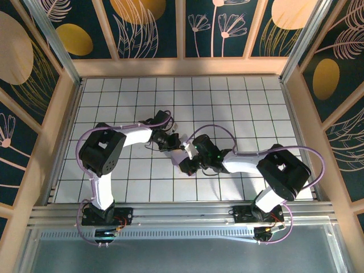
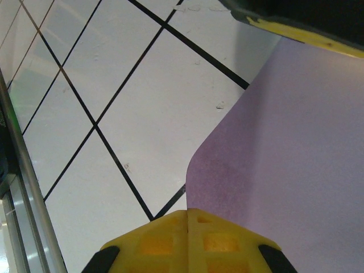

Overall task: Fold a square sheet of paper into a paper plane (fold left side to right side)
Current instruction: Third fold the triangle at the center of the table.

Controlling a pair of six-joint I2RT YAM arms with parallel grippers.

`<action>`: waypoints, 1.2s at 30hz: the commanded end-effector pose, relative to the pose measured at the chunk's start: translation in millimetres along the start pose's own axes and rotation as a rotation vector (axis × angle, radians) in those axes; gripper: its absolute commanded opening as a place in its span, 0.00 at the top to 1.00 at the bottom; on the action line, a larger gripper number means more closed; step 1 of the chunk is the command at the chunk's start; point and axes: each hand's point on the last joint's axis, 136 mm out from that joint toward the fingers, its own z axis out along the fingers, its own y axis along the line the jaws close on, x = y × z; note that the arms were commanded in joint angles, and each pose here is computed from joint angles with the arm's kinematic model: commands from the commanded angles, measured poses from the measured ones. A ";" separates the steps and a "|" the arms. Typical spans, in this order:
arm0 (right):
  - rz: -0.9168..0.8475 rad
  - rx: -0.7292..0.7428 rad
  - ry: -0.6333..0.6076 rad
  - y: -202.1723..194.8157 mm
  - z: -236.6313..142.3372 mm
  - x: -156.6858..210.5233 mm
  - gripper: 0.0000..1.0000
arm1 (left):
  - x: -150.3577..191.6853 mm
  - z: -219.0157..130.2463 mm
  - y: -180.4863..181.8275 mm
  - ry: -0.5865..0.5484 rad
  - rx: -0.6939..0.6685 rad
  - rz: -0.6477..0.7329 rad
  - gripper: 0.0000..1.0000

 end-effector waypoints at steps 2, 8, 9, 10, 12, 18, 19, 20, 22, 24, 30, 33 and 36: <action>0.044 -0.015 -0.025 -2.8 -0.6 -11.5 1.00 | 6.0 10.7 14.5 0.028 -0.094 0.022 0.96; 0.092 0.029 -0.048 -20.2 -4.9 -16.4 1.00 | 8.4 15.1 17.5 0.031 -0.117 0.028 0.98; 0.101 0.036 -0.050 -23.2 -5.4 -16.8 1.00 | 8.2 14.7 17.8 0.029 -0.120 0.029 0.98; 0.111 0.043 -0.053 -26.5 -6.3 -18.3 1.00 | 8.6 15.0 18.5 0.029 -0.125 0.029 0.98; 0.122 0.054 -0.053 -31.3 -7.1 -19.7 1.00 | 8.6 15.4 20.0 0.029 -0.130 0.031 0.98; 0.140 0.087 -0.071 -43.6 -10.5 -24.8 1.00 | 8.9 16.4 21.1 0.028 -0.137 0.033 0.99; 0.144 0.095 -0.073 -46.0 -10.9 -25.4 1.00 | 8.6 16.5 21.2 0.028 -0.137 0.033 0.99; 0.147 0.102 -0.073 -48.3 -10.8 -25.9 1.00 | 9.1 16.8 20.9 0.029 -0.137 0.035 0.99; 0.151 0.111 -0.075 -51.5 -10.7 -27.0 1.00 | 8.9 16.4 20.4 0.028 -0.136 0.035 0.99; 0.151 0.121 -0.078 -54.4 -10.5 -27.7 1.00 | 8.5 16.0 19.5 0.026 -0.135 0.037 0.99; 0.149 0.146 -0.076 -62.3 -9.6 -29.7 1.00 | 9.2 16.3 20.1 0.028 -0.136 0.038 0.99; 0.151 0.151 -0.065 -64.6 -9.0 -27.9 1.00 | 9.6 16.1 19.2 0.028 -0.135 0.040 0.99; 0.146 0.136 -0.057 -61.9 -8.8 -25.8 1.00 | 9.8 15.8 19.6 0.029 -0.138 0.040 0.99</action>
